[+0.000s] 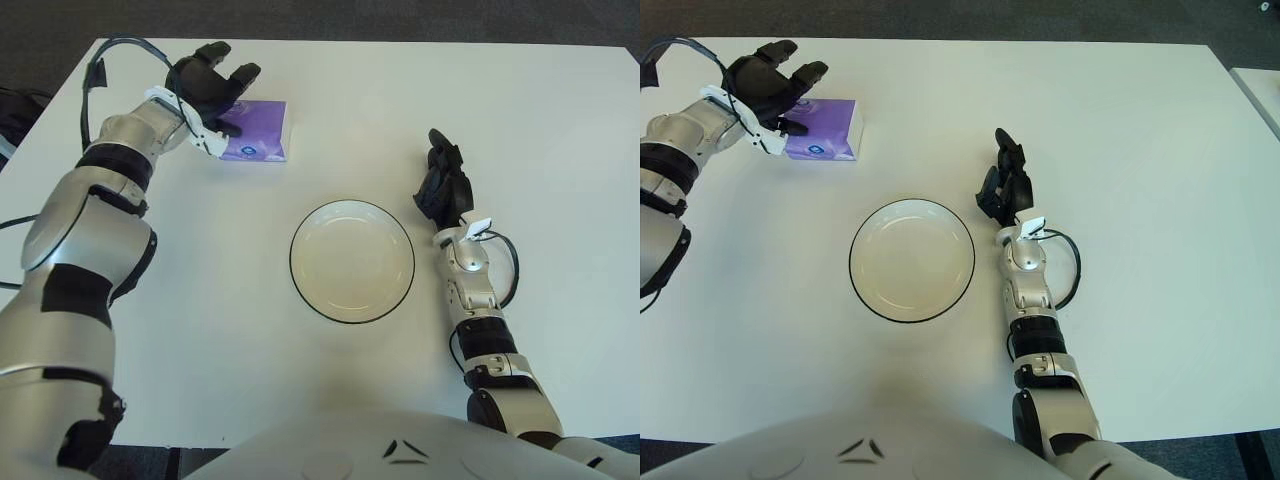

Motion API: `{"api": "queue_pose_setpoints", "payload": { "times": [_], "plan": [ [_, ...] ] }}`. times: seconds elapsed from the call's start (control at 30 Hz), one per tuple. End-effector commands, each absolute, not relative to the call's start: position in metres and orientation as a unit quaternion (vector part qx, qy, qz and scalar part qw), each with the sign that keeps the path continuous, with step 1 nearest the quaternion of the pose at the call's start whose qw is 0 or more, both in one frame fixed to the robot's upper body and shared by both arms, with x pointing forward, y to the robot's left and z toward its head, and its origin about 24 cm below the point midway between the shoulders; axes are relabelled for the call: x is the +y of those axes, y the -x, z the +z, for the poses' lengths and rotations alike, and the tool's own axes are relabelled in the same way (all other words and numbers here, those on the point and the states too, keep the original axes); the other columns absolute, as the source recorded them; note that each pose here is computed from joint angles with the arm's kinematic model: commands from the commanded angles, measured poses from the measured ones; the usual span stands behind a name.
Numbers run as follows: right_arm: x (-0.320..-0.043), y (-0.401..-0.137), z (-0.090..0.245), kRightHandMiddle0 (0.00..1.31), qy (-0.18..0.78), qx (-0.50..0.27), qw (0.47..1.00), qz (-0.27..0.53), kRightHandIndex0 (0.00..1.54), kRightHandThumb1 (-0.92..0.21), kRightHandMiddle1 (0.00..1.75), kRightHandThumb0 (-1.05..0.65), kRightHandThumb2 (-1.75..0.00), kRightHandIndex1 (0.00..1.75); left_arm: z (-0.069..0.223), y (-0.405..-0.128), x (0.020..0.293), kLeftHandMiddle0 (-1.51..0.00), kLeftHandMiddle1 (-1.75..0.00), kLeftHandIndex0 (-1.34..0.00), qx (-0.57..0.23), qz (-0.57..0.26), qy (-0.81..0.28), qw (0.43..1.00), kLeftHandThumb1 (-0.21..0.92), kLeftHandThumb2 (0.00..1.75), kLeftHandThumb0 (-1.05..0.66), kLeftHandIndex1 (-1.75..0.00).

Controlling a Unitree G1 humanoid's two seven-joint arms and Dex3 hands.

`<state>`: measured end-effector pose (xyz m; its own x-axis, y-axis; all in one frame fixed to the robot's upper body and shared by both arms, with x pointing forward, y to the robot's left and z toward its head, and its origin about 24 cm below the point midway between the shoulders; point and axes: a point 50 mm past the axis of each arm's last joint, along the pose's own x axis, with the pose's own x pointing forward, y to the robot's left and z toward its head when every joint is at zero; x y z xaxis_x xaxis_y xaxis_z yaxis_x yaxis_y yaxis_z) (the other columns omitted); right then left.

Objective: Put the tissue paper into the plate.

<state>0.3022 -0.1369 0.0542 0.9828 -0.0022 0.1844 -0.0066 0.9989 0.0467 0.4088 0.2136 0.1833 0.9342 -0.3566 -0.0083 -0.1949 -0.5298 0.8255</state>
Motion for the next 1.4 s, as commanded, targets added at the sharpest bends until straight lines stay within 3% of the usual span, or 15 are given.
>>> {"api": "queue_pose_setpoints", "payload": {
  "times": [0.0, 0.23, 0.63, 1.37],
  "plan": [
    [-0.141, -0.279, -0.006, 0.0, -0.023, 0.055, 0.998, -0.01, 0.17, -0.92, 0.34, -0.79, -0.97, 0.0, 0.188, -0.412, 0.217, -0.12, 0.0, 0.0, -0.136, -0.081, -0.882, 0.443, 0.92, 0.81, -0.85, -0.23],
    [-0.141, -0.279, -0.006, 0.0, -0.022, 0.055, 0.998, -0.011, 0.17, -0.92, 0.34, -0.79, -0.97, 0.0, 0.192, -0.417, 0.205, -0.12, -0.01, 0.0, -0.078, -0.113, -0.852, 0.505, 0.92, 0.78, -0.96, -0.32],
    [-0.141, -0.279, -0.006, 0.0, -0.02, 0.056, 0.998, -0.011, 0.18, -0.92, 0.35, -0.79, -0.97, 0.0, 0.192, -0.418, 0.202, -0.15, -0.01, 0.0, 0.056, -0.193, -0.815, 0.544, 0.92, 0.64, -0.99, -0.38],
    [-0.141, -0.278, -0.008, 0.0, -0.021, 0.061, 0.998, -0.015, 0.18, -0.92, 0.37, -0.79, -0.98, 0.0, 0.192, -0.417, 0.192, -0.15, 0.0, 0.0, 0.049, -0.219, -0.795, 0.563, 0.92, 0.49, -0.92, -0.37]
  ]
}}
